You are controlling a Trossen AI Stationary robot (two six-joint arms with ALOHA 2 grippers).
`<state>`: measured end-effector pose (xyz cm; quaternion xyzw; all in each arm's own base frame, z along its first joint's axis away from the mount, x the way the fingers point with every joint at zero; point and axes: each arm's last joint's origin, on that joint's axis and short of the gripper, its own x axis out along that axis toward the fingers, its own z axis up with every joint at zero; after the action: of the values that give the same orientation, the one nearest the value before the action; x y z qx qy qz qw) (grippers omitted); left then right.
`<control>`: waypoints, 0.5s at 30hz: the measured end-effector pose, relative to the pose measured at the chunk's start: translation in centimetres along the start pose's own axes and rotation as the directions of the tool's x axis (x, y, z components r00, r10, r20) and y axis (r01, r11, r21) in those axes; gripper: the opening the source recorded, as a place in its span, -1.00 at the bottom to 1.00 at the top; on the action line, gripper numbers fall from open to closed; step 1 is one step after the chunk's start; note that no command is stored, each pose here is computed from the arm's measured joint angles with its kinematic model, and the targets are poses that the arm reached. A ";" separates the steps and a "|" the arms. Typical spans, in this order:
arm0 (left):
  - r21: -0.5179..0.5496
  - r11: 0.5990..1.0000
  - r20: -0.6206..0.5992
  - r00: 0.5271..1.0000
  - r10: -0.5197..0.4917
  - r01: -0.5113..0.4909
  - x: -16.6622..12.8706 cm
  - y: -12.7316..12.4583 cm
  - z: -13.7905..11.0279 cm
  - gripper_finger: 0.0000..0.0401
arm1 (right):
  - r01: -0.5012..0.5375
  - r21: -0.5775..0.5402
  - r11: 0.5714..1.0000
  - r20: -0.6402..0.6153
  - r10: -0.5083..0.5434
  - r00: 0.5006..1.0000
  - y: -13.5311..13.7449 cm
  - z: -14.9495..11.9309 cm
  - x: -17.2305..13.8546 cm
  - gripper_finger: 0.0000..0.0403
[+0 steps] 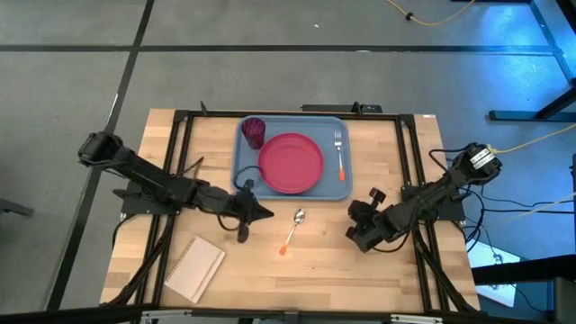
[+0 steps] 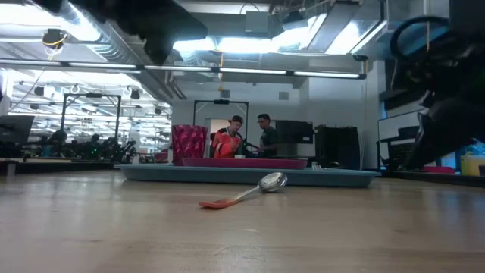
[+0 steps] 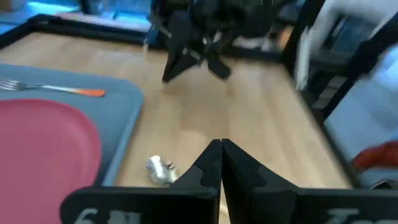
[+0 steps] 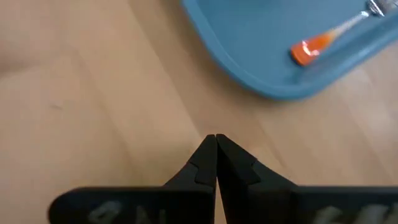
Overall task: Pick and place plate/cup/fork/spoon on tray
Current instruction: Put the orange spoon on the blue serving tray to the right of the pink plate
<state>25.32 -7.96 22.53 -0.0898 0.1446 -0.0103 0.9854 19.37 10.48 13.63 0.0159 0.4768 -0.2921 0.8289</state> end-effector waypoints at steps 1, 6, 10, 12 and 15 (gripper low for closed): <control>0.035 0.999 -0.040 0.999 0.029 -0.028 0.2 -0.6 0.5 -1.00 | 0.009 -0.001 1.000 -0.014 -0.009 1.000 -0.2 -0.2 0.1 -0.95; 0.078 0.986 -0.193 0.969 0.157 -0.145 1.2 -2.5 2.6 -1.00 | 0.054 0.054 0.997 -0.046 -0.051 0.998 -0.9 -1.7 0.5 -0.95; 0.000 0.987 -0.248 0.956 0.157 -0.162 2.3 -3.1 2.9 -1.00 | 0.060 0.032 0.998 -0.105 -0.056 0.993 -1.1 -3.5 -0.2 -0.94; -0.011 0.988 -0.258 0.955 0.147 -0.155 2.7 -3.2 2.8 -1.00 | 0.069 0.033 0.997 -0.102 -0.065 0.993 -1.3 -4.1 -1.2 -0.94; 0.001 0.986 -0.280 0.947 0.158 -0.165 3.1 -3.2 2.2 -1.00 | 0.031 0.046 0.998 -0.003 -0.030 1.000 -1.1 -4.1 -3.0 -0.94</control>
<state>28.98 -10.82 24.28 -0.0863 0.2892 0.0593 0.9515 14.44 12.24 14.10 0.0279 0.4711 -0.3155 0.8232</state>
